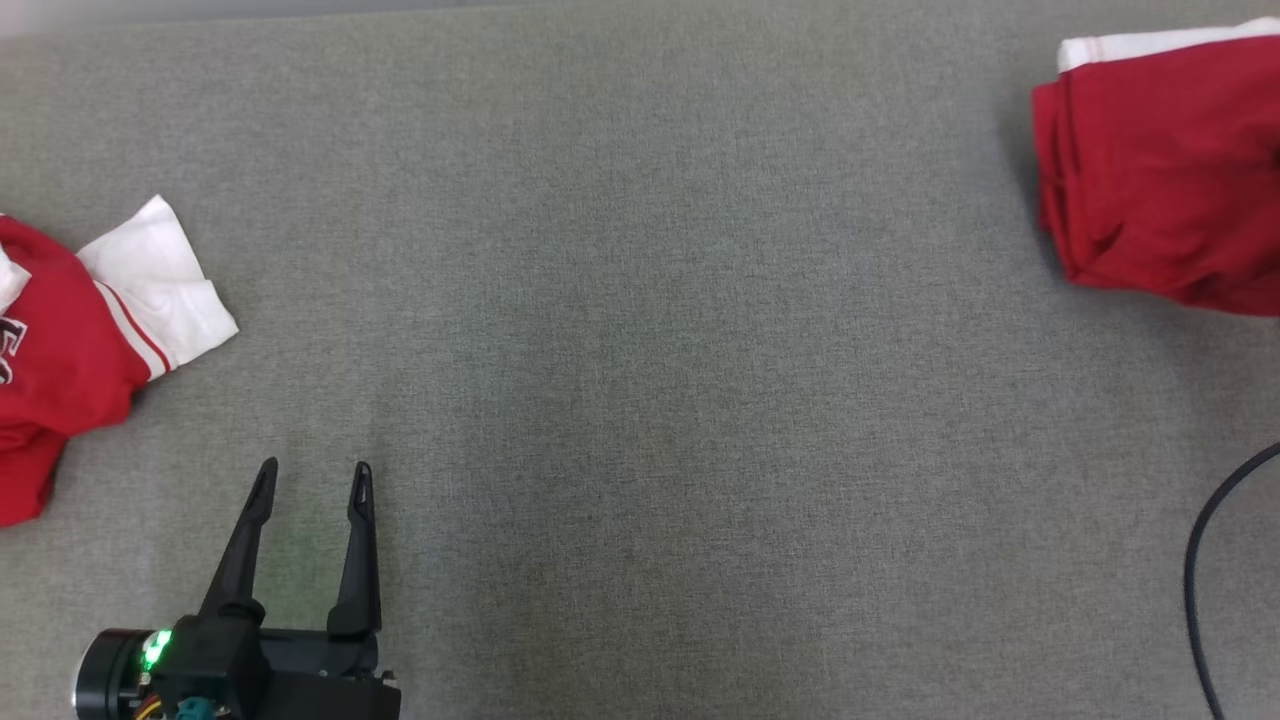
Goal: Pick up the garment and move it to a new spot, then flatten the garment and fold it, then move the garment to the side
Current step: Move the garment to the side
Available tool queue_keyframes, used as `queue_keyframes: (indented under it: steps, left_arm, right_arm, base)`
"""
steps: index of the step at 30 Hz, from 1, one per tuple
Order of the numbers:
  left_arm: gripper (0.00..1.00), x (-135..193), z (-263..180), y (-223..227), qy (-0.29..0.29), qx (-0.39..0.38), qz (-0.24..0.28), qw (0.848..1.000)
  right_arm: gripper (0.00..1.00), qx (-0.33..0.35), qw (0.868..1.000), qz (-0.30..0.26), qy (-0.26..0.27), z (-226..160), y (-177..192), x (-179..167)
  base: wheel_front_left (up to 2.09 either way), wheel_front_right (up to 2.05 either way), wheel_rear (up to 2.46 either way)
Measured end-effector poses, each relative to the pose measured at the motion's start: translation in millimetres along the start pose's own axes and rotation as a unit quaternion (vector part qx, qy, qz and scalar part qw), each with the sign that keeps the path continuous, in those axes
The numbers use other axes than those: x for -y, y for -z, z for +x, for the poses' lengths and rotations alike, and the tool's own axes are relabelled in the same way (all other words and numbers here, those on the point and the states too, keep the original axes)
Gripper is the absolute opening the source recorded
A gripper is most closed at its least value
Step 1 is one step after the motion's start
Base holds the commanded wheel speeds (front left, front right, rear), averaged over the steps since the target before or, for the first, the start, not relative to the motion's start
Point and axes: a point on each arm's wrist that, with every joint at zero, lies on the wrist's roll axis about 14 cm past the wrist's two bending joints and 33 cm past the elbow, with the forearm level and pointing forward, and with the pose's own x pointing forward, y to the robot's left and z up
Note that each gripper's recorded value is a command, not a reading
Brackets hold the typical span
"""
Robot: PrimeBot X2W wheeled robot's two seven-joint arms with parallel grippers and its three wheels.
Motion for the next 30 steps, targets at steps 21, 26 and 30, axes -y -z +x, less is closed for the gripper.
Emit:
queue_keyframes:
  steps: [21,26,30]
  left_arm:
    - [1.00,1,8,11,0.002,-0.005,0.014,1.000]
    - [1.00,-1,7,9,-0.002,-0.003,0.015,1.000]
    - [1.00,-2,4,3,-0.009,0.002,0.007,1.000]
  right_arm:
    - [1.00,-0.045,0.998,-0.024,0.043,10,27,37]
    - [1.00,-0.060,0.995,-0.045,0.060,7,31,47]
    - [1.00,0.003,0.998,-0.028,0.063,7,-3,44]
  base:
    - [0.00,0.00,0.00]
    - [0.00,0.00,0.00]
    - [0.00,0.00,0.00]
